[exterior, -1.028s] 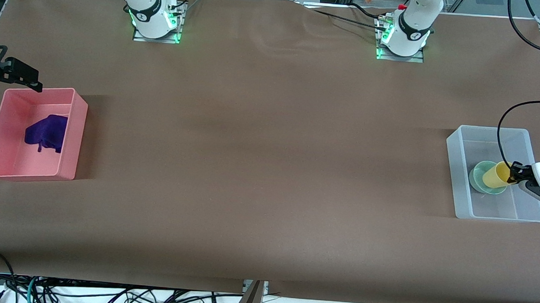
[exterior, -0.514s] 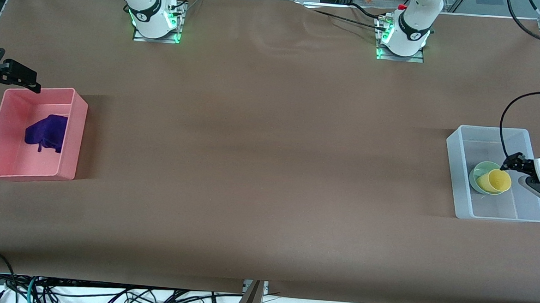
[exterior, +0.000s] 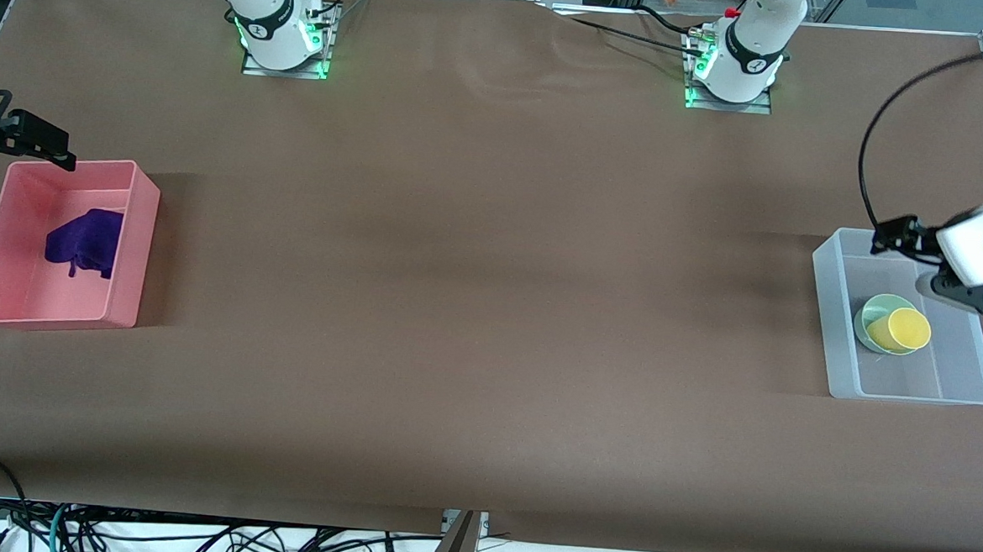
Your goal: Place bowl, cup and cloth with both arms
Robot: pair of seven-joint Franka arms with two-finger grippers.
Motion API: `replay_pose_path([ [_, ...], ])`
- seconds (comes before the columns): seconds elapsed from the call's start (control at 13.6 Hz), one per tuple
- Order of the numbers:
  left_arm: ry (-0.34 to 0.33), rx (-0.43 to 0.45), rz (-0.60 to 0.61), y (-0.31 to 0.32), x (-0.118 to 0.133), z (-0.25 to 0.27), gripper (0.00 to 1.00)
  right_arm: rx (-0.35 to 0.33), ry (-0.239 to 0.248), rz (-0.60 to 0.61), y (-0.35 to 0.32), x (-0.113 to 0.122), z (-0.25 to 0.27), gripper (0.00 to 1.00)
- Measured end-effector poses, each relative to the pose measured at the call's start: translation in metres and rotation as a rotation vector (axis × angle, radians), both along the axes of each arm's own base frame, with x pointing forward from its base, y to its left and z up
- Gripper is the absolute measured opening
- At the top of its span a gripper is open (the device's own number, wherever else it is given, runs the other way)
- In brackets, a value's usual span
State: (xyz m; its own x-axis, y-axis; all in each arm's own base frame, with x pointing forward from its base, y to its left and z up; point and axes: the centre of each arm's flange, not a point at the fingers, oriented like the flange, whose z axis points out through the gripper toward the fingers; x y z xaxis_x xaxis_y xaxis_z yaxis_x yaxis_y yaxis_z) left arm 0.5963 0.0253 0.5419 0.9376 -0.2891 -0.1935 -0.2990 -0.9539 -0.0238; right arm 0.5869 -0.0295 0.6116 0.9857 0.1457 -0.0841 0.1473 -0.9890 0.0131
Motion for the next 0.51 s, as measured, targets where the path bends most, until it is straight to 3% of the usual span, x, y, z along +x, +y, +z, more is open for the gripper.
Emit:
replay_pose_path([
  [0.22, -0.053, 0.01, -0.022, -0.044, -0.019, 0.059, 1.0, 0.0, -0.001, 0.003, 0.002, 0.0, 0.0, 1.0],
  [0.51, -0.091, -0.061, 0.032, -0.061, -0.053, 0.087, 1.0, 0.0, -0.001, 0.006, 0.003, 0.0, 0.0, 1.0],
])
